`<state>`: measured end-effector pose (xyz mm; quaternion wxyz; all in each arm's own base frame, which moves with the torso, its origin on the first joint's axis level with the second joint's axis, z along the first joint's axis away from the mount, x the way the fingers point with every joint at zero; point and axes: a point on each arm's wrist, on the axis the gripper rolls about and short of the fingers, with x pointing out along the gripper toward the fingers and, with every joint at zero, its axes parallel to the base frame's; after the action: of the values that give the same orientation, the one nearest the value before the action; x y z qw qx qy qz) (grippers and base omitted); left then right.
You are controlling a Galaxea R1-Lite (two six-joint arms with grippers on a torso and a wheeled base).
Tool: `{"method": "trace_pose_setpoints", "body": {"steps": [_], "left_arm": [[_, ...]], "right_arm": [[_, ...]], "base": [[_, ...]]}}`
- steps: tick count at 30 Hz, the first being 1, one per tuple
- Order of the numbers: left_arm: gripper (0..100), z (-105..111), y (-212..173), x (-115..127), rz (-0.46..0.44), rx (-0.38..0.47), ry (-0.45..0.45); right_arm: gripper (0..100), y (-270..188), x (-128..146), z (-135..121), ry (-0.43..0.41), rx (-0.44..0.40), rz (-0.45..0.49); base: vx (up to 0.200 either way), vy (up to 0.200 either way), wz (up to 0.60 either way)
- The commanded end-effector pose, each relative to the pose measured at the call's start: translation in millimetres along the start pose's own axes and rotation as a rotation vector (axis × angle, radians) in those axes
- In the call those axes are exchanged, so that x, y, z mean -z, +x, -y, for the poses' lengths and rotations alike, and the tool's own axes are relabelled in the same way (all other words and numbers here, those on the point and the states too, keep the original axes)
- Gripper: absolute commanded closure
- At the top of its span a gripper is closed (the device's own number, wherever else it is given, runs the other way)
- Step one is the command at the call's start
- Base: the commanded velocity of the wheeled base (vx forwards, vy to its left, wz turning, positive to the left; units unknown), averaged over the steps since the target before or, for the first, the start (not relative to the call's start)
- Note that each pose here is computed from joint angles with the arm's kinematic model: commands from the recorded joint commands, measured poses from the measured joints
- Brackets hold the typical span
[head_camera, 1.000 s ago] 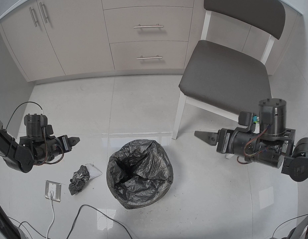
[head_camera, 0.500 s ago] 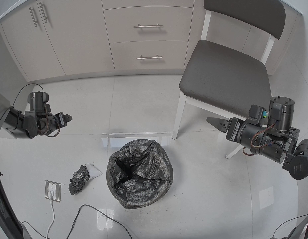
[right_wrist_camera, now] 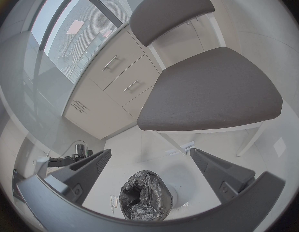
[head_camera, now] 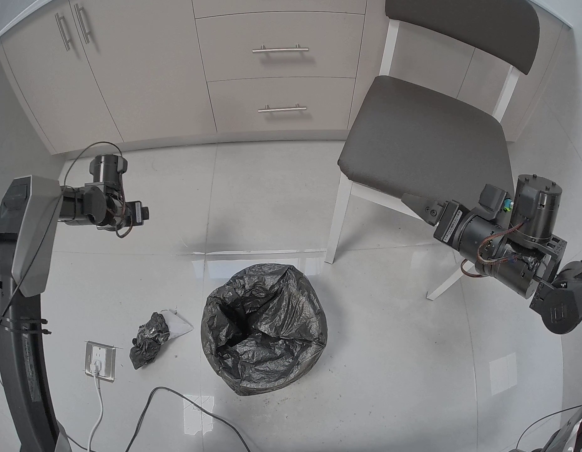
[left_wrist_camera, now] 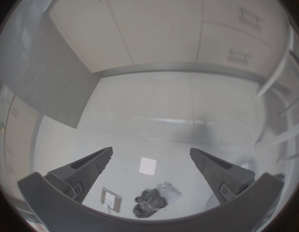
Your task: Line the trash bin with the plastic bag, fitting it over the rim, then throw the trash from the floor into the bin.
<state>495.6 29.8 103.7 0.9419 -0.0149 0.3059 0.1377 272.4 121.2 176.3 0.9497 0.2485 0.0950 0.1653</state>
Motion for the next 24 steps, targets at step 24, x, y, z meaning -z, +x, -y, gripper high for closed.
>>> {"method": "trace_pose_setpoints", "body": {"steps": [24], "left_arm": [[0,14.9,135.6,289.2,-0.979,-0.030,0.248]], "right_arm": [[0,-13.4,-18.7,-4.2,0.024,0.016,-0.008]], "base": [[0.000,0.000,0.00]]}}
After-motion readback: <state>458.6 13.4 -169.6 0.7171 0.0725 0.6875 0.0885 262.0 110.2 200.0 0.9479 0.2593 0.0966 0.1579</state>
